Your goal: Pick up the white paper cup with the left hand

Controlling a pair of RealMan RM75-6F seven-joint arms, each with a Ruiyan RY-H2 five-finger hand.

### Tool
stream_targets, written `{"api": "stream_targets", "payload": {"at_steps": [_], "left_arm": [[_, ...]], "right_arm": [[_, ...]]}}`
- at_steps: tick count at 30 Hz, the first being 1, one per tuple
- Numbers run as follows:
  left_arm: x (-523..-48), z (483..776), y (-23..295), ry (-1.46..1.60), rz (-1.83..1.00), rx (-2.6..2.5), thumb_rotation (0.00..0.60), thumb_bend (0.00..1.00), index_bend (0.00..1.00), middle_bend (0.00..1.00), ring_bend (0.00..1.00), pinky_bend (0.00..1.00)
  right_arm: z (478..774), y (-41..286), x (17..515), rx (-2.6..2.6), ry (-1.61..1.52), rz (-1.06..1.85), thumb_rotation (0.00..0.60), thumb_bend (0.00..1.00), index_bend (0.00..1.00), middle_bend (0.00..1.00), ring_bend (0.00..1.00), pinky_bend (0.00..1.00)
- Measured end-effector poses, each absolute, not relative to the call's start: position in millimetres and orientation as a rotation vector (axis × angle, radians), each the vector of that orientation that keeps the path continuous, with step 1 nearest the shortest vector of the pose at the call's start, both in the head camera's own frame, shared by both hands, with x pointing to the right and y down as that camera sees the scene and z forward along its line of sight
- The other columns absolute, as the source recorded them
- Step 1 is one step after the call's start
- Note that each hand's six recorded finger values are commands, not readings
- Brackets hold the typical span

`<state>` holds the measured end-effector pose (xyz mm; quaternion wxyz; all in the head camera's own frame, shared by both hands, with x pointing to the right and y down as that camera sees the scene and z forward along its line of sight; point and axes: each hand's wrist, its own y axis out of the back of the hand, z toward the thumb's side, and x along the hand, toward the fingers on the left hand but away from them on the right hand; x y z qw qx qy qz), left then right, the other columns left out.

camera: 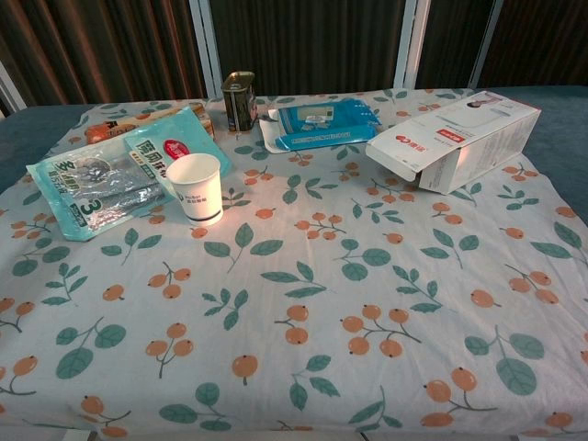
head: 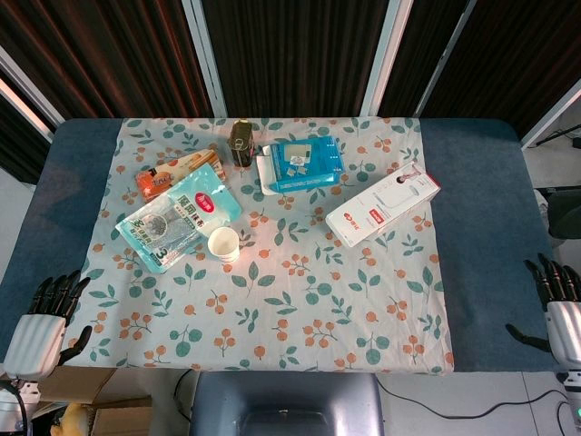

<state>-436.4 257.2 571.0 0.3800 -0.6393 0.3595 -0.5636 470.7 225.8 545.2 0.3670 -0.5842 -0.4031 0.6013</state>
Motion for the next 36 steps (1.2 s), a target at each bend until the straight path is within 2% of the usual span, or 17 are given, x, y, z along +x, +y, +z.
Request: {"api": "stream_targets", "payload": {"at_steps": [11,17,28,36], "left_arm": [[-432.3,573.5,252.4,0.918,-1.424,-1.638,0.6,0.38,0.0,0.0,0.0,0.0],[-419.3,571.7,239.1,0.881,-1.375,-1.642,0.6,0.38,0.0,0.0,0.0,0.0],[-337.8,572.8,163.4,0.733,-1.154,-1.798,0.6,0.32,0.0,0.0,0.0,0.0],[-271.2,597.8,115.6,0.51,-1.163,-1.84,0.6,0.31,0.0,0.0,0.0,0.0]], "right_arm": [[543.9,224.2,472.8,-1.491,-1.038,1.549,0.6,0.11,0.0,0.0,0.0,0.0],[546.7,223.9,472.0,-1.497,-1.028,1.555,0.6,0.11,0.0,0.0,0.0,0.0],[544.4,224.5,469.6,-1.479,-1.029,1.553,0.6,0.11,0.0,0.0,0.0,0.0],[542.0,225.9,472.8,-1.465,-1.035,1.569,0.6,0.11,0.0,0.0,0.0,0.0]]}}
